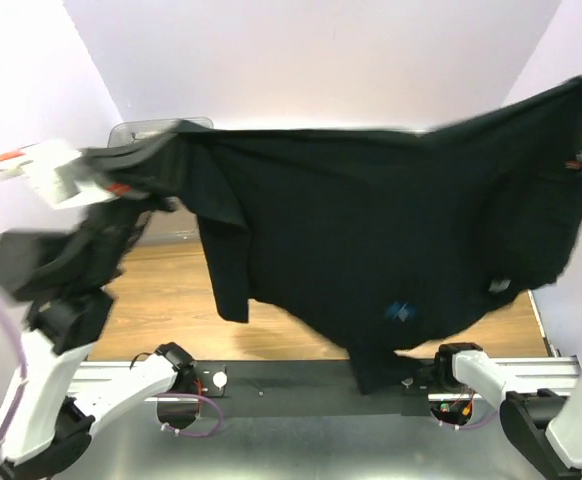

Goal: Fold and stack the t-shirts

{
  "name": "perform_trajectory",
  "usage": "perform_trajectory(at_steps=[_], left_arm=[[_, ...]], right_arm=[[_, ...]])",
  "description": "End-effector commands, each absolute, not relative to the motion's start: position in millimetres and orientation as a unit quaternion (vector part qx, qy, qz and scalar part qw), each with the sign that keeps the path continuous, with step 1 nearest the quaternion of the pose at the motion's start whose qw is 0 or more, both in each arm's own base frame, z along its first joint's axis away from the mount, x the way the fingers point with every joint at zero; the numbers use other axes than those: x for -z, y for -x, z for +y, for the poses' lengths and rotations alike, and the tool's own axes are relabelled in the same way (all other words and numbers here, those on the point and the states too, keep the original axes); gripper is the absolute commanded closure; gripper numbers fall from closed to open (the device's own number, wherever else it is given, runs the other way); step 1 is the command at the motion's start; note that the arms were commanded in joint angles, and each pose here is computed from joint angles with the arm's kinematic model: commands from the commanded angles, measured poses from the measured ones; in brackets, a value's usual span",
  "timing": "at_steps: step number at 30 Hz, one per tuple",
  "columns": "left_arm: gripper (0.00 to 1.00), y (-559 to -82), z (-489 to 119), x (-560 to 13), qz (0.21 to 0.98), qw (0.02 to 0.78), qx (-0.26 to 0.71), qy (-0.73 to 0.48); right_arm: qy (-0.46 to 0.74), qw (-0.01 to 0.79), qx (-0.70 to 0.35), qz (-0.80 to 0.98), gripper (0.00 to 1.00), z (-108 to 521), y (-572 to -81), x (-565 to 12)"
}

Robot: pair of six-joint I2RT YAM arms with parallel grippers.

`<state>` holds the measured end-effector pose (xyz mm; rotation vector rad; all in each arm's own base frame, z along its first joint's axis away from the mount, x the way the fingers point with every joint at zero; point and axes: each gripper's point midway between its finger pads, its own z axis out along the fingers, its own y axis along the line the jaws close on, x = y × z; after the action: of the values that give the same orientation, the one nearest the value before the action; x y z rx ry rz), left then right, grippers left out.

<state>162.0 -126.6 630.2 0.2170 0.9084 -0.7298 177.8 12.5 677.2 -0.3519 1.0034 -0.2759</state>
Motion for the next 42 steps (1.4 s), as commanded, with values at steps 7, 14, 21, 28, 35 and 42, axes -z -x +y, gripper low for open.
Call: perform_trajectory(at_steps=[7, 14, 21, 28, 35, 42], left_arm=[[1.0, -371.1, -203.7, -355.4, 0.731, 0.651, 0.201, -0.042], [1.0, -498.3, -227.8, -168.7, 0.877, 0.458, 0.139, -0.044], [0.48, -594.5, -194.3, -127.7, 0.903, 0.426, 0.054, 0.017], [0.32, -575.9, -202.0, -248.4, 0.828, 0.548, 0.118, -0.01], [0.21, -423.2, -191.1, -286.7, 0.795, 0.557, 0.232, -0.063], [0.23, -305.3, -154.4, -156.7, 0.871, 0.415, 0.255, 0.061]], right_arm=[[0.192, 0.722, 0.127, 0.652, 1.0, 9.5, -366.7, -460.5], [0.222, 0.634, 0.074, 0.737, 0.99, 27.9, -509.7, -297.2], [0.113, 0.591, 0.122, 0.789, 0.51, 4.9, -624.7, -238.9], [0.13, 0.582, 0.068, 0.8, 0.3, 16.9, -573.9, -247.1], [0.435, 0.303, -0.24, 0.813, 0.14, 102.0, -315.7, -148.0], [0.429, 0.201, -0.058, 0.879, 0.29, 25.0, -275.3, -83.0]])
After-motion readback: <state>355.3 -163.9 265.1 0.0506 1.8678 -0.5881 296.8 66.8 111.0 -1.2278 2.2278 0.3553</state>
